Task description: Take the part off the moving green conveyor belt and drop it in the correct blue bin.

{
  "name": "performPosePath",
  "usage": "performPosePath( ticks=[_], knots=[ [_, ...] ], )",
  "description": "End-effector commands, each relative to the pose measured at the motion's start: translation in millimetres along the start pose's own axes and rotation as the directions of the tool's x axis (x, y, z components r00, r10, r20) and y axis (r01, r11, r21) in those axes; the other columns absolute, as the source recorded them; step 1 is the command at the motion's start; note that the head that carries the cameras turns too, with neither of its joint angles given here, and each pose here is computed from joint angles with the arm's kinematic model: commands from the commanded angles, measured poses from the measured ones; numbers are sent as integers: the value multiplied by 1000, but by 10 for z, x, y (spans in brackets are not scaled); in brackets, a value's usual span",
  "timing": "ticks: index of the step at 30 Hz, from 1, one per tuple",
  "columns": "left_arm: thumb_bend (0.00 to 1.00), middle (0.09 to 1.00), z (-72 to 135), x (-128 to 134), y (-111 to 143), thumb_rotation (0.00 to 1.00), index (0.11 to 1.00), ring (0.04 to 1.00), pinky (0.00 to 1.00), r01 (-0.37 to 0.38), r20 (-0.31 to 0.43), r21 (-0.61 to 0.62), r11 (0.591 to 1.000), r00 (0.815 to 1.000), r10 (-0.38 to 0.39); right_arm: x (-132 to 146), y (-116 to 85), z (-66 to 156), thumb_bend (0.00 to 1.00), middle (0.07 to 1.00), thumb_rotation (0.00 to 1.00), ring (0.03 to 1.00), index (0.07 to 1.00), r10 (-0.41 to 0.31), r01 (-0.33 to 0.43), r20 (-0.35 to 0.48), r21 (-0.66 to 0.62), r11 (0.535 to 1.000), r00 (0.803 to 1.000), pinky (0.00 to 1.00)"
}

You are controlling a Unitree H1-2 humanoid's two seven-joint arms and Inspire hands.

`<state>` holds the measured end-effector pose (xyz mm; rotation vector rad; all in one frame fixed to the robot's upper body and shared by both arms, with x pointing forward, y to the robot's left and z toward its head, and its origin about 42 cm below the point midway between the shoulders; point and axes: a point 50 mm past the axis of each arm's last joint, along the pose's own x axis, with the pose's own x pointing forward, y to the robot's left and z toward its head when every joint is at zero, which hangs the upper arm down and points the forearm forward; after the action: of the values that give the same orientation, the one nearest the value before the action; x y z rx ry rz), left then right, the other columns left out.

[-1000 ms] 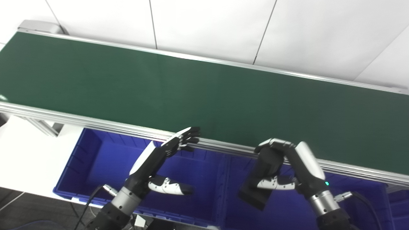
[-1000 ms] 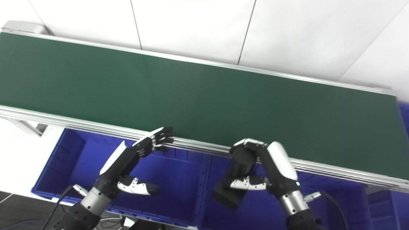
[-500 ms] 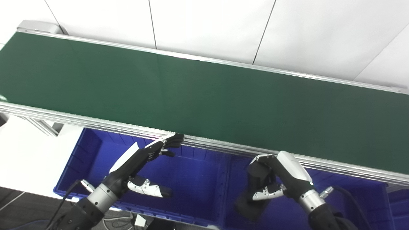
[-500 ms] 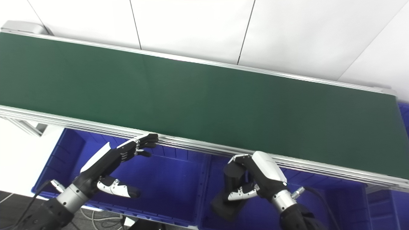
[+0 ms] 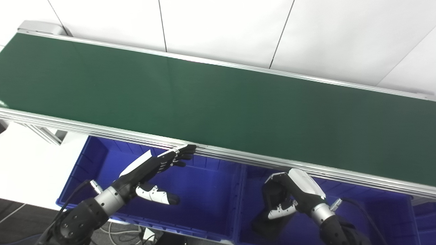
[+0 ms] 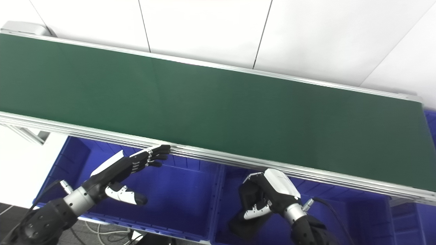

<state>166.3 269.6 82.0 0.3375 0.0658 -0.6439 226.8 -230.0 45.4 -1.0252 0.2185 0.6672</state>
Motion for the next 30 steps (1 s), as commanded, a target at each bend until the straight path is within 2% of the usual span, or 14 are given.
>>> performPosePath(
  ticks=[1, 2, 4, 5, 7, 8, 11, 16, 21, 25, 28, 30],
  knots=[
    [1000, 929, 86, 18, 67, 601, 941, 893, 814, 15, 46, 71, 997, 999, -18, -27, -163, 63, 508, 686, 92, 613, 502, -33, 35, 45, -31, 999, 998, 549],
    [1000, 933, 94, 18, 58, 595, 944, 895, 815, 15, 45, 76, 997, 999, -19, -58, -180, 75, 510, 732, 114, 673, 499, -34, 35, 52, -32, 999, 998, 579],
    [1000, 937, 134, 22, 35, 579, 948, 899, 822, 13, 46, 87, 996, 999, -17, -148, -234, 100, 514, 761, 131, 703, 498, -45, 48, 79, -27, 999, 996, 592],
    [1000, 936, 158, 25, 24, 571, 948, 901, 826, 11, 46, 93, 996, 999, -16, -201, -268, 115, 624, 774, 133, 722, 642, -50, 53, 91, -26, 998, 995, 607],
    [1000, 939, 204, 32, 3, 562, 949, 905, 835, 9, 53, 98, 995, 999, -14, -304, -340, 156, 696, 793, 158, 750, 725, -52, 55, 108, -24, 998, 993, 630],
    [1000, 941, 224, 35, -6, 543, 950, 908, 832, 8, 57, 98, 995, 998, -14, -350, -372, 177, 722, 815, 204, 770, 756, -51, 54, 116, -23, 998, 992, 643],
    [1000, 946, 291, 46, -48, 522, 952, 920, 824, 5, 62, 75, 997, 998, -9, -486, -463, 239, 750, 837, 254, 786, 781, -56, 58, 140, -10, 998, 989, 656],
    [1000, 957, 366, 81, -132, 548, 960, 926, 792, 6, 105, 36, 999, 994, -10, -690, -550, 353, 769, 842, 308, 773, 792, -71, 70, 162, 8, 997, 984, 632],
    [1000, 964, 436, 109, -256, 585, 976, 926, 821, 10, 158, -1, 1000, 987, -10, -862, -598, 435, 775, 795, 304, 740, 777, -127, 119, 247, 49, 992, 961, 612],
    [1000, 985, 446, 99, -360, 590, 989, 936, 826, 10, 159, -36, 999, 987, -4, -948, -530, 435, 804, 770, 343, 727, 782, -201, 157, 247, 184, 970, 948, 629],
    [1000, 998, 423, 99, -378, 585, 999, 955, 851, -4, 154, -51, 999, 988, 12, -947, -370, 406, 832, 786, 404, 729, 824, -236, 163, 238, 291, 943, 942, 625],
    [1000, 995, 381, 109, -383, 594, 994, 945, 844, -14, 158, -33, 999, 987, 19, -944, -236, 386, 860, 814, 438, 750, 861, -243, 158, 218, 343, 926, 945, 636]
  ],
)
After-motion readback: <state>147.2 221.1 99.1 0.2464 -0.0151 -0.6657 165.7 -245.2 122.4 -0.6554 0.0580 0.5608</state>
